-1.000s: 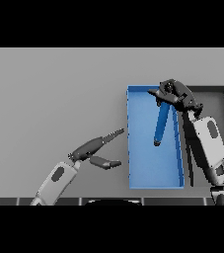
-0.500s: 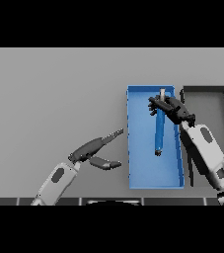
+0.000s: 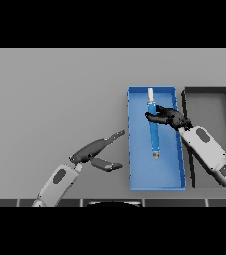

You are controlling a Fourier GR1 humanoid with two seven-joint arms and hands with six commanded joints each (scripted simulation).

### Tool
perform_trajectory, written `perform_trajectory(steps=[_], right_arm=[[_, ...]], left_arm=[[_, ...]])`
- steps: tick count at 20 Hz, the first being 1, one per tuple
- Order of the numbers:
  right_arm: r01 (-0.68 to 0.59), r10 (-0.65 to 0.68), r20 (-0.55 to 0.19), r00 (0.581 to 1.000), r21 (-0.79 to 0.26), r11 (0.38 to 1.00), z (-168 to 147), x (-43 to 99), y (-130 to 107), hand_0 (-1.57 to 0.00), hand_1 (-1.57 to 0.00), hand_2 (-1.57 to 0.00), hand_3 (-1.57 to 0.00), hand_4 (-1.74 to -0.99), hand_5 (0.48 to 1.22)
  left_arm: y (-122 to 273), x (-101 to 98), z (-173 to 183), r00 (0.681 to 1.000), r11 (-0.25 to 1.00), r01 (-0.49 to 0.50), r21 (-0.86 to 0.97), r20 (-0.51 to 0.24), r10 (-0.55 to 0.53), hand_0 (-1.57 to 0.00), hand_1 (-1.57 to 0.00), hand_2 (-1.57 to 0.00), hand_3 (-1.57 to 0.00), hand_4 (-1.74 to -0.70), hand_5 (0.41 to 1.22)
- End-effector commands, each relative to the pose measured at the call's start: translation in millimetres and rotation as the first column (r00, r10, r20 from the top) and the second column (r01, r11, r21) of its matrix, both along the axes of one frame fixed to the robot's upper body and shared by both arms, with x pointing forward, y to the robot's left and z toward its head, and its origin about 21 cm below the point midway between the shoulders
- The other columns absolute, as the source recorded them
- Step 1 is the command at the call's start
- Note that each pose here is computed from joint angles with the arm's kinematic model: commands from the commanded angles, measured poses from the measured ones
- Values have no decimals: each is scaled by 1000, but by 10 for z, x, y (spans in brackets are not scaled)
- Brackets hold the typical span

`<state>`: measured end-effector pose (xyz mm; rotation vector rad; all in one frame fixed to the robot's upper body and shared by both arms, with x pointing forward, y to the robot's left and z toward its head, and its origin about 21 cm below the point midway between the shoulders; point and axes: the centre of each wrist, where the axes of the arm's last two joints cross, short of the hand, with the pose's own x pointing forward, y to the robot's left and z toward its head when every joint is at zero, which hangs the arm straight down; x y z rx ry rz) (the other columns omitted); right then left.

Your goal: Pick up the blue pipe and place it into the blue bin.

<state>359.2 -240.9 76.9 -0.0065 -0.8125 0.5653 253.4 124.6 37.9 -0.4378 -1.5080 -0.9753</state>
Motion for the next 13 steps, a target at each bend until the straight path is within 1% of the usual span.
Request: perform_trajectory(steps=[1, 2, 4, 6, 7, 9, 12, 13], right_arm=[[2, -2, -3, 1000, -9, 1000, -27, -16, -21, -56, -50, -48, -39, -1124, 738], [13, -13, 1, 1000, -33, 999, -46, 6, -46, -45, -40, -38, -31, -1124, 717], [6, -6, 10, 1000, 2, 1000, -17, -7, -16, -28, -25, -24, -19, -1120, 702], [7, -7, 15, 1000, 8, 1000, 14, 19, -37, -18, -16, -15, -12, -1123, 689], [9, -9, -1, 1000, 1, 1000, 7, 21, -47, -14, -12, -12, -9, -1127, 680], [-12, 12, -1, 1000, -3, 1000, -27, -10, -9, -9, -8, -7, -6, -1129, 672], [-15, 15, 8, 1000, 14, 1000, -19, -4, -64, -9, -8, -7, -6, -1129, 678], [-15, 15, 11, 1000, 15, 1000, -24, 18, -62, -9, -8, -7, -6, -1129, 677]], left_arm=[[-14, 32, 30, 1000, 1000, -8, 1, 1, 8, 1, 1, 1, 1, -909, 457], [-17, 17, 20, 1000, 1000, -2, -7, -1, 2, 1, 1, 1, 1, -912, 458], [10, 19, 20, 1000, 1000, 0, -11, -5, 0, 1, 1, 1, 1, -914, 460], [-9, 27, 28, 1000, 1000, -6, -4, -2, 6, 1, 1, 1, 1, -916, 464], [-10, 23, 18, 1000, 1000, -6, -2, -11, 6, 1, 1, 1, 1, -920, 465], [-20, 14, 11, 1000, 1000, -4, -4, -8, 3, 1, 1, 1, 1, -920, 464], [-29, 38, 14, 1000, 1000, -7, -6, -17, 7, 1, 1, 1, 1, -920, 469], [-21, 31, -16, 1000, 1000, -7, -4, -17, 7, 1, 1, 1, 1, -920, 468]])
